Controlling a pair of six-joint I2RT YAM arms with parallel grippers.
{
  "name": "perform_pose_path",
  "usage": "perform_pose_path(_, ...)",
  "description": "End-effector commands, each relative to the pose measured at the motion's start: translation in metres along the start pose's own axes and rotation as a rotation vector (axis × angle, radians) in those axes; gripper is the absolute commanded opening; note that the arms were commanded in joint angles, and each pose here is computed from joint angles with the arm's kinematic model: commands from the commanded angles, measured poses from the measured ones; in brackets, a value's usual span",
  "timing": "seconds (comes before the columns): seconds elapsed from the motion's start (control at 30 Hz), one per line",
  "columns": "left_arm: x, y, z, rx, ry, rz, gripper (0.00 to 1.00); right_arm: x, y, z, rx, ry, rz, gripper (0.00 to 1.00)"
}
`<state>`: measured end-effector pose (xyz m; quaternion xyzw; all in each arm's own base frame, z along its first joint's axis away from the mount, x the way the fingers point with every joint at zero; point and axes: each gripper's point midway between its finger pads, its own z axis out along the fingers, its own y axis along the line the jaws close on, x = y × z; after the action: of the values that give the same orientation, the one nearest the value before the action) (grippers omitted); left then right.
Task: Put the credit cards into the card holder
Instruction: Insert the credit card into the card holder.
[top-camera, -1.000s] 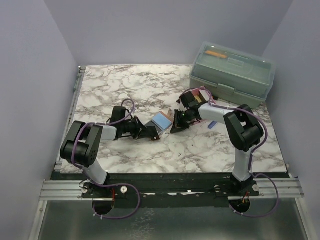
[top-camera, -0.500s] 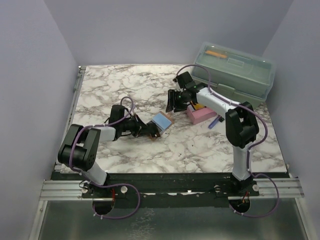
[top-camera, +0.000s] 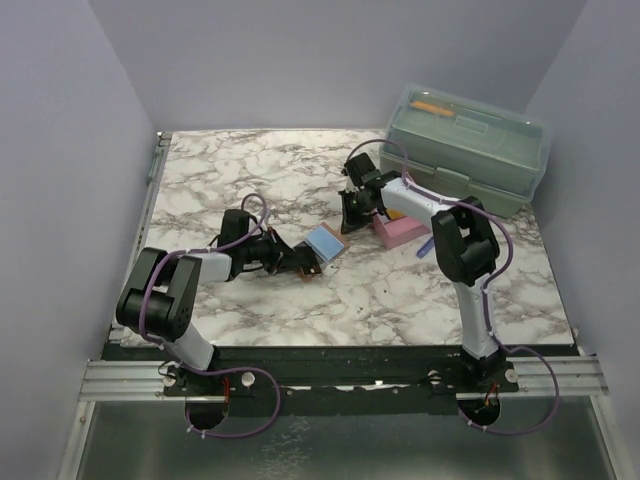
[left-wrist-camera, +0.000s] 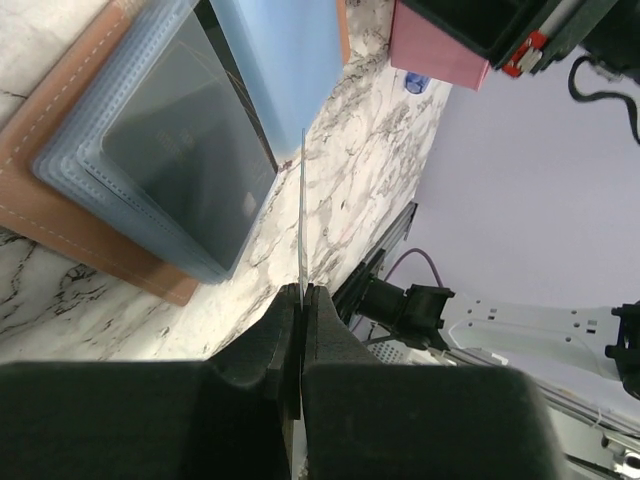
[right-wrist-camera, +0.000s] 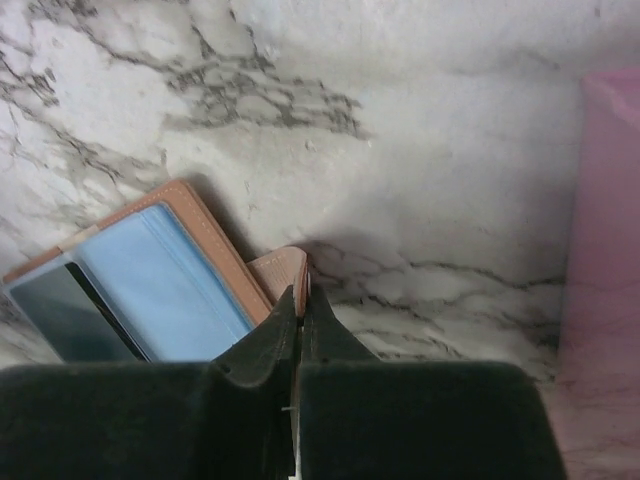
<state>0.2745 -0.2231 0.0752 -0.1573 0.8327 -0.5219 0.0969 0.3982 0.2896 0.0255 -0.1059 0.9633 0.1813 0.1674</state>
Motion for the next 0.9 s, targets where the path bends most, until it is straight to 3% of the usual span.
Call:
perform_pose_path(0.0, -0.003, -0.006, 0.003, 0.029, 0.029, 0.038, 0.0, 0.012, -0.002, -0.018, 0.009, -0.018, 0.037, 0.0)
perform_pose_path(0.2, -0.004, -0.003, 0.008, 0.046, 0.075, 0.075, 0.0, 0.037, 0.005, -0.03, -0.015, 0.007, 0.123, 0.0)
perform_pose_path(0.87, -0.008, 0.016, 0.015, 0.055, 0.15, 0.108, 0.0, 0.044, -0.002, -0.022, 0.005, 0.038, 0.078, 0.0)
